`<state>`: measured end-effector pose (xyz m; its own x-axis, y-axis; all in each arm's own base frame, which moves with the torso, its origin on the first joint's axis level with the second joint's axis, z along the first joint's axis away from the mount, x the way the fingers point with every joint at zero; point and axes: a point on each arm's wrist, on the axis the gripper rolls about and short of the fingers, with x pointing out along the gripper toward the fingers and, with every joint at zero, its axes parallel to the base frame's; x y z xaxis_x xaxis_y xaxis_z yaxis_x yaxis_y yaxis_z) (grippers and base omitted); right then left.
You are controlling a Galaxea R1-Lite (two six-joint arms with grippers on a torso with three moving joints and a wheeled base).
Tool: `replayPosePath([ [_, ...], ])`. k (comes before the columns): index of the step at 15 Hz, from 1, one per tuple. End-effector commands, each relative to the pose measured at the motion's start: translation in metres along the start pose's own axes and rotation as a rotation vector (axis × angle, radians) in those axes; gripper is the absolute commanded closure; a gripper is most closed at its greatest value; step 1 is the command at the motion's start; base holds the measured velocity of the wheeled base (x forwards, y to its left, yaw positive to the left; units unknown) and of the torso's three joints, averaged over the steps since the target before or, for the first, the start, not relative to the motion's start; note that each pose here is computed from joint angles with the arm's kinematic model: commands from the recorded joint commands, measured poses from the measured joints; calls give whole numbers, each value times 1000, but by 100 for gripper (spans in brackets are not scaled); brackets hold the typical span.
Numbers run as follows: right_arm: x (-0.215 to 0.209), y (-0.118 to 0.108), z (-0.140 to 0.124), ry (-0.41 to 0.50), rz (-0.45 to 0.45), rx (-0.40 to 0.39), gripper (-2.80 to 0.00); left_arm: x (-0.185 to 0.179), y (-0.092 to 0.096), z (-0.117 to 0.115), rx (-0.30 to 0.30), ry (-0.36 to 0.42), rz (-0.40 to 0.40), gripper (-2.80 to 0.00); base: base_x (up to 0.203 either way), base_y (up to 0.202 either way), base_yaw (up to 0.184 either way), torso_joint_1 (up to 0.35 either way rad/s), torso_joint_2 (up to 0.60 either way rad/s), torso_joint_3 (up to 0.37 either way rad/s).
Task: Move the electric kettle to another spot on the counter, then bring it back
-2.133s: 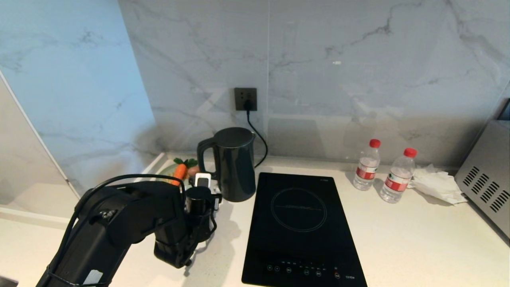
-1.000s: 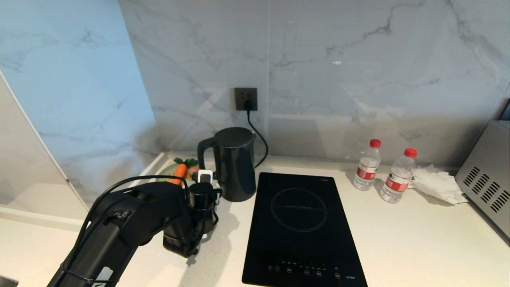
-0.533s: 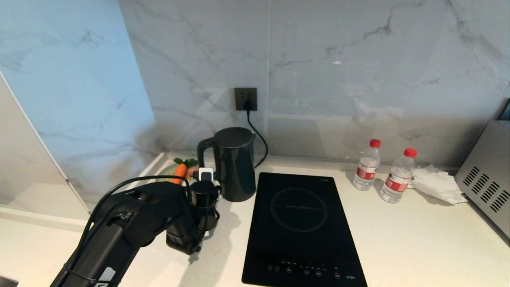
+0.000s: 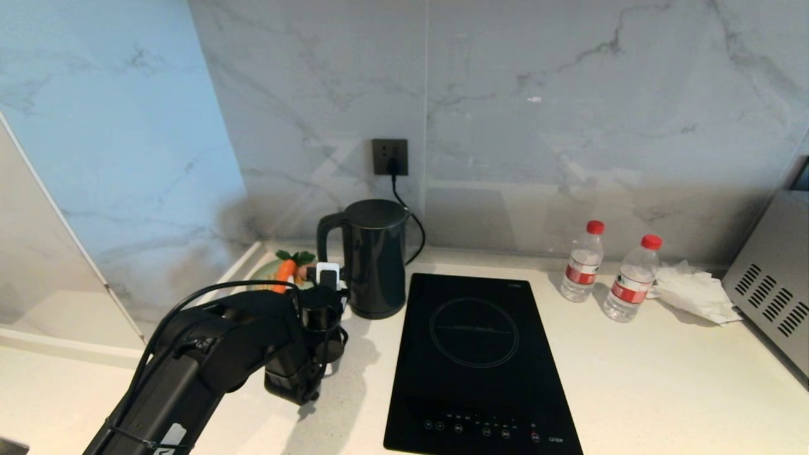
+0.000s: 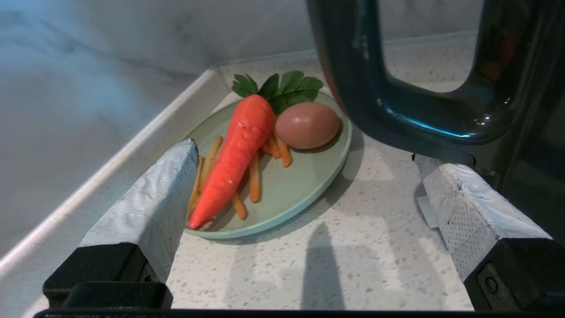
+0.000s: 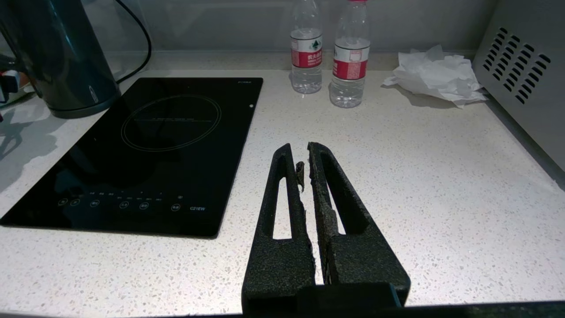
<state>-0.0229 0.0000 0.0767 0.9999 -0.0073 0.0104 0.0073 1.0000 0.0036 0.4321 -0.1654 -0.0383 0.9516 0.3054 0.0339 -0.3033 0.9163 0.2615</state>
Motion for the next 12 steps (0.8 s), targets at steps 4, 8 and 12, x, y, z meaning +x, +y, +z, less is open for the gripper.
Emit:
replayPosePath([
  [4, 0, 0, 0, 1, 0, -1, 0, 0, 0, -6, 51, 4, 2, -280, 0, 0, 0, 0, 0, 0],
  [8, 0, 0, 0, -1, 0, -1, 0, 8, 10, -10, 74, 12, 23, -280, 0, 0, 0, 0, 0, 0],
  [12, 0, 0, 0, -1, 0, 0, 0, 24, 38, 10, 90, -17, 59, -280, 0, 0, 0, 0, 0, 0],
])
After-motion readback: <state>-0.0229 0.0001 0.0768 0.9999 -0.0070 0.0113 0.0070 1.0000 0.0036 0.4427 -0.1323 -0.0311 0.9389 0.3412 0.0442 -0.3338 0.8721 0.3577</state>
